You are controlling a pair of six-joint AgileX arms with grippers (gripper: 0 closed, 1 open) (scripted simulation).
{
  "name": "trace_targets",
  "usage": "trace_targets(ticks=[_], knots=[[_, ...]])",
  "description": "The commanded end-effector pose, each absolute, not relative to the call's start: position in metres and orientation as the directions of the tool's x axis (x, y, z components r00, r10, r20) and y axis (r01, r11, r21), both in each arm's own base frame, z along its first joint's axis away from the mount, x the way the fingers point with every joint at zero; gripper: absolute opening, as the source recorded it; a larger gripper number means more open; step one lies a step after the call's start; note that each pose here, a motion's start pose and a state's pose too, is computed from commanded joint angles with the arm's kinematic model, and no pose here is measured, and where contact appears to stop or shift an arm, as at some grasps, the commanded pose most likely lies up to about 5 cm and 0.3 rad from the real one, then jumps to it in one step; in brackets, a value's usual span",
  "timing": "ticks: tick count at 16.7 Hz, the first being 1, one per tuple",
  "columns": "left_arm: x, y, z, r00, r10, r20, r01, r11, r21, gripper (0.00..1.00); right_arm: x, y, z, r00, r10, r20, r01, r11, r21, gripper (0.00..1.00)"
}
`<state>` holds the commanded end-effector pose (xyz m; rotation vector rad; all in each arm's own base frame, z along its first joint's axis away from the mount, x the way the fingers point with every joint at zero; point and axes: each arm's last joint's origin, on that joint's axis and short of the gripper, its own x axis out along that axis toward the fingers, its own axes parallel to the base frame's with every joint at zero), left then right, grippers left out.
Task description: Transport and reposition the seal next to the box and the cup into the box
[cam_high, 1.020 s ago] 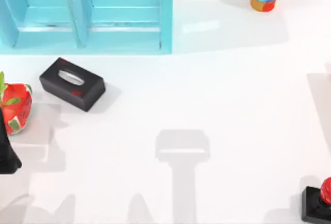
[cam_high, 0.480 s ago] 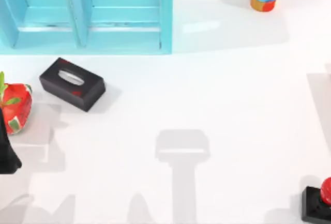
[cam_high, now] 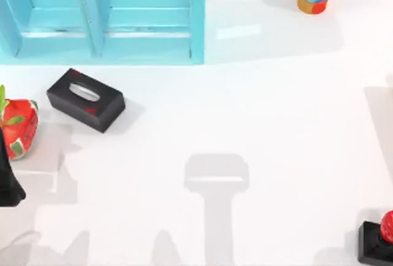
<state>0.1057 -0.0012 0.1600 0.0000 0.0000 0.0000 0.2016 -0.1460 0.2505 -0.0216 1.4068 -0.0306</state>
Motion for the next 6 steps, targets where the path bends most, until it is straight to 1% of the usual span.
trace_targets(ticks=[3, 6], knots=[[0.106, -0.001, 0.16, 1.0, 0.0, 0.0, 0.0, 1.0, 0.0, 1.0, 0.199, -0.143, 0.27, 0.166, -0.034, -0.985, 0.006, 0.999, -0.034, 1.0], [0.106, -0.001, 0.16, 1.0, 0.0, 0.0, 0.0, 1.0, 0.0, 1.0, 0.198, -0.142, 0.275, 0.167, -0.034, -0.985, 0.006, 0.999, -0.034, 1.0]])
